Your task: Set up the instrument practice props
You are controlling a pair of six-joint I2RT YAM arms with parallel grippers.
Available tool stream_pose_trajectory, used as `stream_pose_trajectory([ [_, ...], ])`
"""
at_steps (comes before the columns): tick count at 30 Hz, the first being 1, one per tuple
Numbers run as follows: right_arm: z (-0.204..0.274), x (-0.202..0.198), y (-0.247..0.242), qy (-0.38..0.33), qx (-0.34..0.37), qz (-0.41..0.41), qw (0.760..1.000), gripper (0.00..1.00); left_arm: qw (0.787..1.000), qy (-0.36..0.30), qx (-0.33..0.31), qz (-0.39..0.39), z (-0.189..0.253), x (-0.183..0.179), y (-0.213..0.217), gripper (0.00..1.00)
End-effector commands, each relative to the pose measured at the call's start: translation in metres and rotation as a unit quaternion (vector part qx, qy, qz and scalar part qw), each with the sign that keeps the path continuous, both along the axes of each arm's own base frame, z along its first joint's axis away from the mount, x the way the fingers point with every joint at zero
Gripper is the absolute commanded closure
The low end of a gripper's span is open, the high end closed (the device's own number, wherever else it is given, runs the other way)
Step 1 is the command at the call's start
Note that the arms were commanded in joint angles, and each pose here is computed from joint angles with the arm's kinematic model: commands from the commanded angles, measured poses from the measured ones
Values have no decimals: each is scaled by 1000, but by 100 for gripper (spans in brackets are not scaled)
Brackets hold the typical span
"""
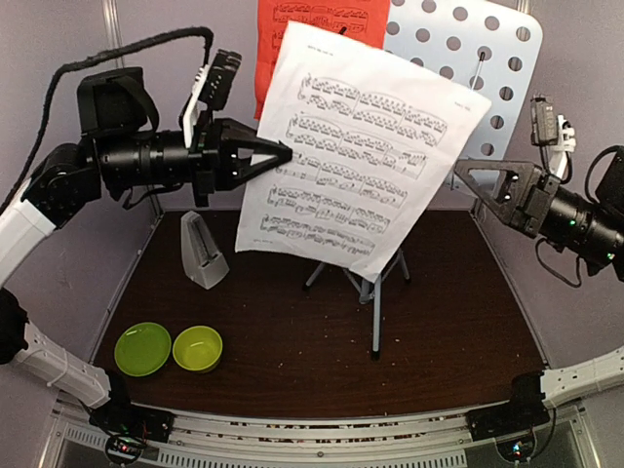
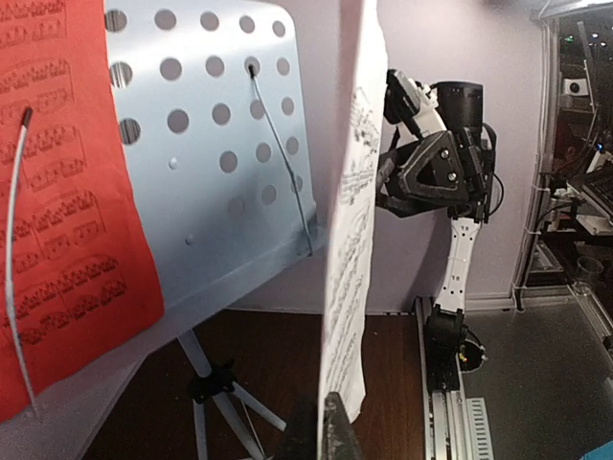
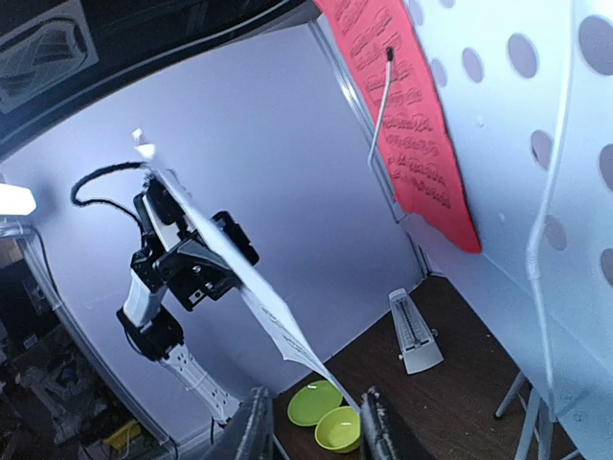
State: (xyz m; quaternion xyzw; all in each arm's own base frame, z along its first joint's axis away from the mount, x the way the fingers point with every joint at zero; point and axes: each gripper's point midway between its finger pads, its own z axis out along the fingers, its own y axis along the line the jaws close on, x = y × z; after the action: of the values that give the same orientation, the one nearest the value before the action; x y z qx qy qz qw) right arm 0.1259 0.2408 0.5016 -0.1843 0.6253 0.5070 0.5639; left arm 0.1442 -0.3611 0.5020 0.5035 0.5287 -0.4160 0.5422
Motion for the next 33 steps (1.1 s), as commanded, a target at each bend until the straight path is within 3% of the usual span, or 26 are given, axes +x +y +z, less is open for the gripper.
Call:
stream_pose_trajectory([
  [1, 37, 13, -25, -15, 29, -68, 997, 63, 997, -23, -54, 57, 50, 18, 12, 100],
  [8, 62, 40, -68, 3, 59, -194, 979, 61, 987, -29, -113, 113, 103, 43, 25, 100],
  [18, 60, 63, -70, 26, 40, -273, 961, 54, 975, -7, -181, 132, 147, 66, 25, 100],
  [24, 66, 68, -61, 19, 44, -280, 959, 53, 969, 35, -203, 138, 151, 83, 19, 100],
  [33, 73, 77, -57, 12, 45, -309, 950, 55, 965, 34, -215, 150, 152, 94, 13, 100],
])
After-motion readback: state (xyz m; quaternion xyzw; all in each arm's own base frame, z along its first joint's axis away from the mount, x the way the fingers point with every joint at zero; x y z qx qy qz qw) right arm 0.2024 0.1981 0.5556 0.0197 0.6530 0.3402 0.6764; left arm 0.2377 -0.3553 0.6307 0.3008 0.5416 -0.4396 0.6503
